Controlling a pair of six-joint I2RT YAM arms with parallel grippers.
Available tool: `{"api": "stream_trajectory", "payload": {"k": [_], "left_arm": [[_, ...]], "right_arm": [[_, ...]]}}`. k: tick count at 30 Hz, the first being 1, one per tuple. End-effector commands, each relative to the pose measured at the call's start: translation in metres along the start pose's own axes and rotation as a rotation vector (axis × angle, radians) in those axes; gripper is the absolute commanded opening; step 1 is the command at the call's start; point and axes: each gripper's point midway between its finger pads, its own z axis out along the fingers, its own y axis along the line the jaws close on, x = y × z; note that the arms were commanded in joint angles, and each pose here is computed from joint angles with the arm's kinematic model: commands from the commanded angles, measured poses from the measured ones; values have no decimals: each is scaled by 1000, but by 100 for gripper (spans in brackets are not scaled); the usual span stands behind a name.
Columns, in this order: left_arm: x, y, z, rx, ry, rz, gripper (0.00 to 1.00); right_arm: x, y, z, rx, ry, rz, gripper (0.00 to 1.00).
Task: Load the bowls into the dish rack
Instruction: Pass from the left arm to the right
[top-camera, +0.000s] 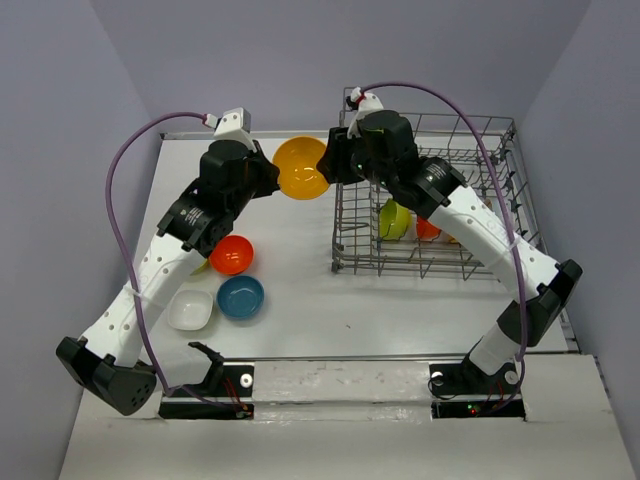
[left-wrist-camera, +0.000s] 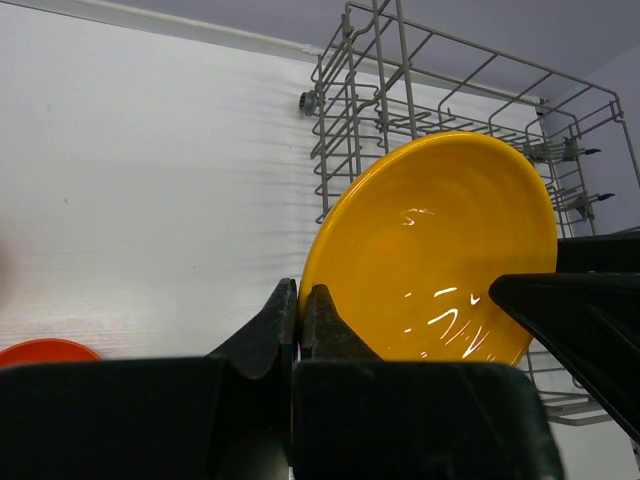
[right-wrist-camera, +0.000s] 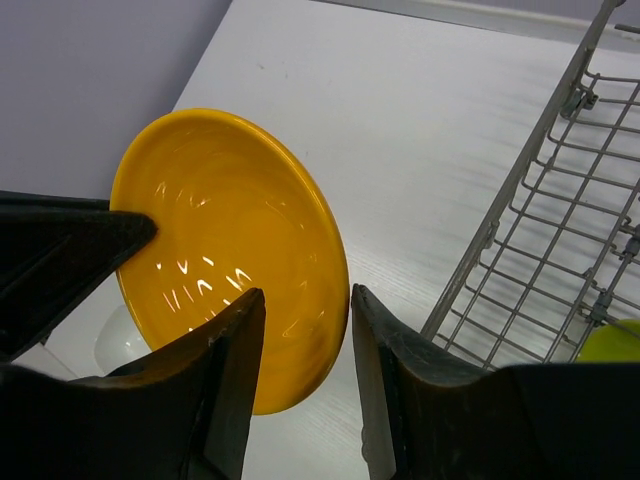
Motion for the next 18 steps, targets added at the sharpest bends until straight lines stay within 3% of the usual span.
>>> {"api": "stream_trajectory", "payload": {"k": [1, 9, 12, 18], "left_arm": [[-39, -19, -20, 83, -117, -18, 0], [-44, -24, -24, 109, -127, -12, 0], [-45, -25, -25, 111, -128, -10, 0], [-42, -23, -26, 111, -121, 1, 0]], "right_arm": [[-25, 9, 0, -22, -74, 14, 45], [-26, 6, 3, -8, -76, 8, 41], [-29, 5, 2, 2, -88, 4, 34], [-34, -1, 0, 35, -108, 7, 4]]}}
